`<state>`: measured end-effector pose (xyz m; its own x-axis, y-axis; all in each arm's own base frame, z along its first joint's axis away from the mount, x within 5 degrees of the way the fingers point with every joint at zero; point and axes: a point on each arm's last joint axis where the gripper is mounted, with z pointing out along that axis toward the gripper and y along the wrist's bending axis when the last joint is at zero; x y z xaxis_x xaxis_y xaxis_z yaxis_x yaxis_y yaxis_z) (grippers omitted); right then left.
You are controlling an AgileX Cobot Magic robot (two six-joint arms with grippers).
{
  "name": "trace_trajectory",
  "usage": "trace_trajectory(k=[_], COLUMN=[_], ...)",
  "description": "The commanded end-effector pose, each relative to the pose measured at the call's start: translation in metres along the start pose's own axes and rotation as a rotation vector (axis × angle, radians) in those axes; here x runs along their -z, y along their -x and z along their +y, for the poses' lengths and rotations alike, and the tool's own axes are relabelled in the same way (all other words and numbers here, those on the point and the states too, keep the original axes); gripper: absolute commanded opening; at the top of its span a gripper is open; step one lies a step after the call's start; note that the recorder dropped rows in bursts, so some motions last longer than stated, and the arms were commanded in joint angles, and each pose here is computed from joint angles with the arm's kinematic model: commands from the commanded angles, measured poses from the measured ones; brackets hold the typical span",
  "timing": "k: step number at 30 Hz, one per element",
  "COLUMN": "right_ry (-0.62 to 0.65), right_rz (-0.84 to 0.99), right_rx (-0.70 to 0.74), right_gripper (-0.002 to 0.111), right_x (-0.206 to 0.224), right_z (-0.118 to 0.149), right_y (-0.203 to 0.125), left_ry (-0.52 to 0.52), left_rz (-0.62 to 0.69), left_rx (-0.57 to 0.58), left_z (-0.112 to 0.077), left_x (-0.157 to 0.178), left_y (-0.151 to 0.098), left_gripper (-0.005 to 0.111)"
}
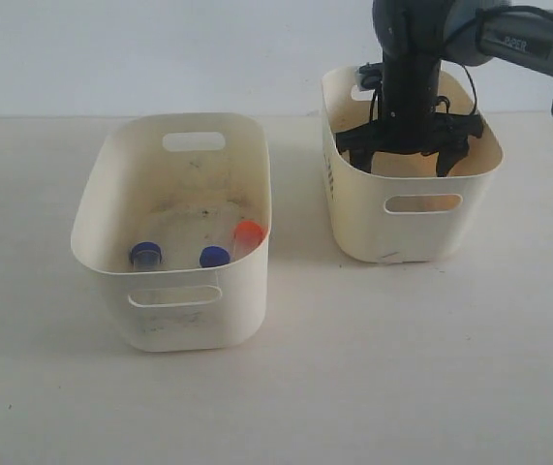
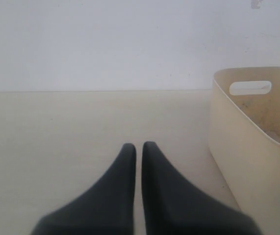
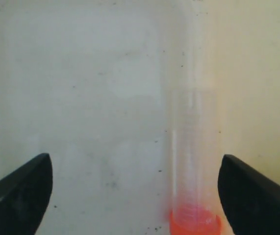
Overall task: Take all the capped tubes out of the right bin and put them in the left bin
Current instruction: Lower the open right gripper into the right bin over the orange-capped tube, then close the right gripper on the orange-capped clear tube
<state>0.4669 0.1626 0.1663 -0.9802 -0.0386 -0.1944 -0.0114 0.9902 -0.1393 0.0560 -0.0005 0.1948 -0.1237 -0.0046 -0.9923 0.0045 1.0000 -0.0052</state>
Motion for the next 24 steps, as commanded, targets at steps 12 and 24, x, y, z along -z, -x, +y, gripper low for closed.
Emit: trace_trajectory(k=[12, 24], right_ry=[-0.102, -0.142], right_rz=[0.063, 0.094], right_rx=[0.02, 0.067], right_gripper=[0.085, 0.085], right_x=[-0.027, -0.037], right_z=[-0.008, -0.011], right_y=[-0.012, -0.019], left_ry=[0.0, 0.0], left_rz=[0.002, 0.0], left_rx=[0.004, 0.004], left_z=[0.0, 0.0], left_x=[0.0, 0.0], left_y=[-0.001, -0.001], left_gripper=[0.004, 0.004])
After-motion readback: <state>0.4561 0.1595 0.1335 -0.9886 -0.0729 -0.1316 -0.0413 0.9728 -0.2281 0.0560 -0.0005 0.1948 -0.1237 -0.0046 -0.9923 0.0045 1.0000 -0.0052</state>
